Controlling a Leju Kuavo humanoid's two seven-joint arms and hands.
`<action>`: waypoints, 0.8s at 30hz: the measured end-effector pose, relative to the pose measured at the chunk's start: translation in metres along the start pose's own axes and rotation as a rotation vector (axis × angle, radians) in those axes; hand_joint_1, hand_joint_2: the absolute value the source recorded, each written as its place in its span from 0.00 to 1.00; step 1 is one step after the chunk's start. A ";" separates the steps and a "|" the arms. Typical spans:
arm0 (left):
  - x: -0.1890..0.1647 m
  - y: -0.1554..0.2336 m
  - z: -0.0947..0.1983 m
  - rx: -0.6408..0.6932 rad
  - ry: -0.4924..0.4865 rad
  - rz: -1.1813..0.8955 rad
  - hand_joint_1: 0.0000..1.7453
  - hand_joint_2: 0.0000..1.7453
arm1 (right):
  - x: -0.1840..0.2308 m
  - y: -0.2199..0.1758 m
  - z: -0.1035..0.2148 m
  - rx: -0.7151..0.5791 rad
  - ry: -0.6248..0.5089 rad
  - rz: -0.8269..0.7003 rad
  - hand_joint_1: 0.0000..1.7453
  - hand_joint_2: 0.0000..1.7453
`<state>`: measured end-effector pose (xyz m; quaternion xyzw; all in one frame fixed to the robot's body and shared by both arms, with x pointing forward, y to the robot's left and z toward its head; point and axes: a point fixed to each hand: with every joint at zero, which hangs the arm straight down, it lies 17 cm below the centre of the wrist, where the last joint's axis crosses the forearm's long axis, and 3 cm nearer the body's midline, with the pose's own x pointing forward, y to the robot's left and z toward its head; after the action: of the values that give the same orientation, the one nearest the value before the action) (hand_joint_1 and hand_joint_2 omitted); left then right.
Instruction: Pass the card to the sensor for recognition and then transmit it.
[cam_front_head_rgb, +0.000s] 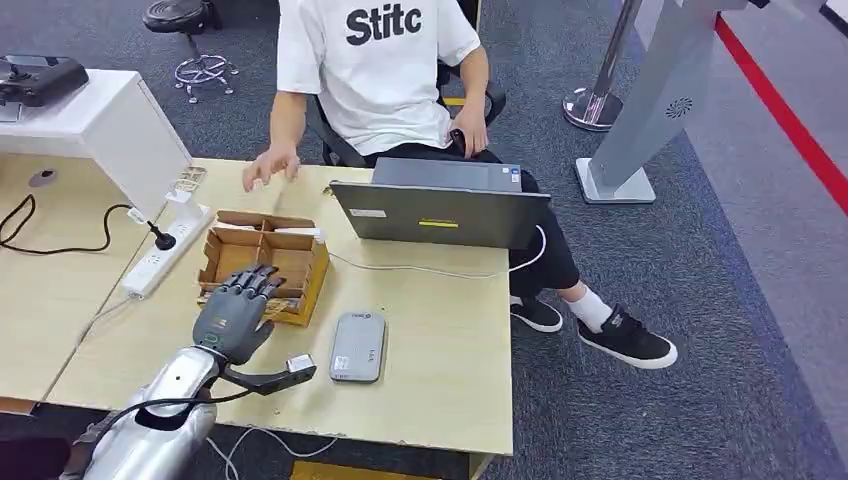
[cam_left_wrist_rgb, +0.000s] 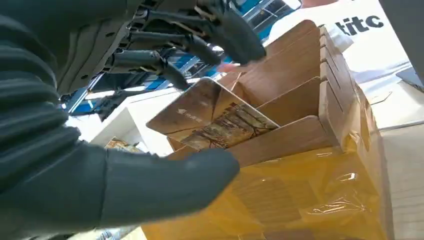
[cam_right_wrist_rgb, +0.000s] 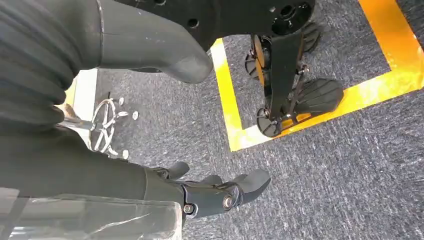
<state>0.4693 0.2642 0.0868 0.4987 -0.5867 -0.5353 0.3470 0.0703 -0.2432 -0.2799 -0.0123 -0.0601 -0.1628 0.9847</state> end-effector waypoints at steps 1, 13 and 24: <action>-0.001 0.000 0.000 0.000 0.001 0.000 1.00 1.00 | 0.000 0.000 0.000 0.000 0.000 0.000 0.00 1.00; -0.001 0.044 -0.012 0.132 -0.008 0.009 1.00 1.00 | 0.002 0.004 0.000 0.012 -0.011 0.012 0.00 1.00; -0.044 0.145 -0.048 0.368 0.080 0.022 1.00 1.00 | 0.002 0.004 0.001 0.018 0.000 -0.048 0.00 1.00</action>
<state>0.4951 0.2824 0.2427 0.5685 -0.6658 -0.3948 0.2786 0.0737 -0.2405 -0.2791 -0.0018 -0.0618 -0.1858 0.9806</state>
